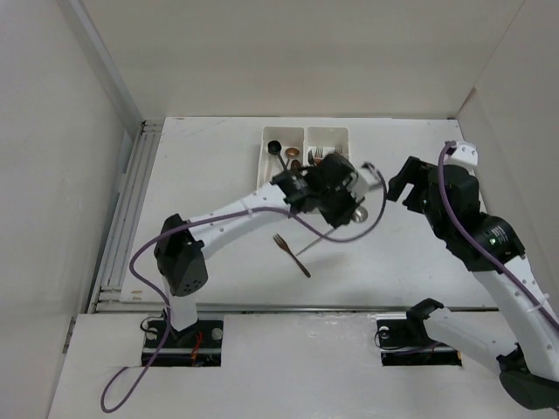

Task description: Sort the eating utensils into containers

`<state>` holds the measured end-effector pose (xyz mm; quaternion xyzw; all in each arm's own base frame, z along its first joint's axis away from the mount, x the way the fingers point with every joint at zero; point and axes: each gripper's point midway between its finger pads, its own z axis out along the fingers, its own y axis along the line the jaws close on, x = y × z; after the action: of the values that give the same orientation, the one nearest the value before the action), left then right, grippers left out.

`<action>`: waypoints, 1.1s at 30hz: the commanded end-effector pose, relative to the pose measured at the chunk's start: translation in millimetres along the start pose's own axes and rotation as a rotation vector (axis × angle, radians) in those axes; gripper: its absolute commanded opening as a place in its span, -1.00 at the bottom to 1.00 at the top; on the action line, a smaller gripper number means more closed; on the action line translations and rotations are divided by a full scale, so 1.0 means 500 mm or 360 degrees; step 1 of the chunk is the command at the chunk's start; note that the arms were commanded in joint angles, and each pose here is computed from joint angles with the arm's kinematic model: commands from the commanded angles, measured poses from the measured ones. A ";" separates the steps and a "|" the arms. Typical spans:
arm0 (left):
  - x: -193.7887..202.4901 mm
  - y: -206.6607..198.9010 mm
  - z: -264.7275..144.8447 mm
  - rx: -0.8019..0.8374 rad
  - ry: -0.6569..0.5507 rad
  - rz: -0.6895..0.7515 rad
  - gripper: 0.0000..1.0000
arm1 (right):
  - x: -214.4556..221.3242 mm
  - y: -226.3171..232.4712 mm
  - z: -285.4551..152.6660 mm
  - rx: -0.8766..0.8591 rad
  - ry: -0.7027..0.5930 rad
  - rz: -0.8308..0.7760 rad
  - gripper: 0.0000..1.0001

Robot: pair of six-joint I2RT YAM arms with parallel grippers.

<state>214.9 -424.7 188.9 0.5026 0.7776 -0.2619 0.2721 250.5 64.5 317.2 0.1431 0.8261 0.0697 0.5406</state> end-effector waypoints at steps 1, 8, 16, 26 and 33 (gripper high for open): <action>-0.155 0.096 -0.155 -0.0087 -0.0414 -0.0167 -1.00 | -0.041 0.048 0.017 -0.0099 -0.0058 -0.0061 0.76; -0.276 0.507 -0.284 -0.0447 -0.0934 -0.0599 -1.00 | 0.064 0.155 0.150 -0.0212 0.0264 -0.0318 0.76; -0.189 0.709 -0.168 -0.0527 -0.0949 -0.0836 -1.00 | 0.246 0.286 0.199 -0.0507 0.0528 -0.0667 0.76; -0.045 0.722 -0.055 -0.0558 -0.0745 -0.1079 -1.00 | 0.468 0.366 0.157 -0.0847 0.0850 -0.1000 0.79; -0.038 0.708 -0.063 -0.0593 -0.0728 -0.1071 0.19 | 0.529 0.380 0.163 -0.0885 0.0922 -0.1114 0.79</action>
<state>537.6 -287.1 98.6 0.0867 0.8903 -0.2826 0.3464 254.7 297.7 92.5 -0.2926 0.9107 0.1059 0.2717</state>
